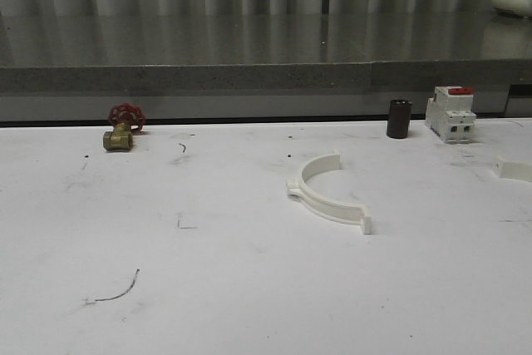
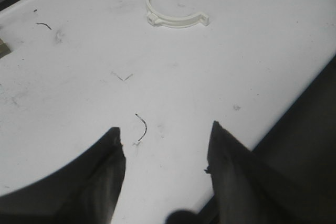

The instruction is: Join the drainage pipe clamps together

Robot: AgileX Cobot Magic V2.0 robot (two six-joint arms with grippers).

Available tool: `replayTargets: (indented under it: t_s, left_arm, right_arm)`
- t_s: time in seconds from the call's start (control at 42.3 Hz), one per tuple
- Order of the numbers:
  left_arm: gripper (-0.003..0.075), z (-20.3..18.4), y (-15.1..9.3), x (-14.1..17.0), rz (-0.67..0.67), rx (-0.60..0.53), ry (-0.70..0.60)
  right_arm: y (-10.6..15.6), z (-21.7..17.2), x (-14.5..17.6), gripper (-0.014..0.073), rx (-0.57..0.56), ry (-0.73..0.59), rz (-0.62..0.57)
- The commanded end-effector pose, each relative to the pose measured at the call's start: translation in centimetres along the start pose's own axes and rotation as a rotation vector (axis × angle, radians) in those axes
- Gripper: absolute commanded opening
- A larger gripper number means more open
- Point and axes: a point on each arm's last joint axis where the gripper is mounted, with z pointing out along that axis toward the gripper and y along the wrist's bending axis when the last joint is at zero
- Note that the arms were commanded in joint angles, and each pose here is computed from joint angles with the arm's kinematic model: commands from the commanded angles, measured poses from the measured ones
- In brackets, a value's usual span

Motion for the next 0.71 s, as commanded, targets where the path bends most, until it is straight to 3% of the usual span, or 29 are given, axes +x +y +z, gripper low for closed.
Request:
replayTargets:
  t_s: [0.0,0.118,0.379,0.686]
  left_arm:
    - [0.0357,-0.5,0.0,-0.8,-0.015,-0.003,-0.083]
    - [0.0357,-0.5,0.0,-0.6,-0.015,-0.001,-0.069]
    - [0.0357,-0.5,0.0,-0.6,-0.015,-0.001,-0.069]
    - [0.0357,-0.5,0.0,-0.6,-0.015,-0.001,-0.069]
  right_arm:
    - [0.1,-0.5,-1.6,0.0472,-0.003,-0.097,0.001]
    - [0.1,-0.5,-1.7,0.0472,-0.001,-0.08,-0.001]
    - [-0.4,1.9,-4.5,0.0472,0.062,0.19,-0.041]
    - [-4.1,8.5,-7.7,0.0472,0.158,0.421,0.11]
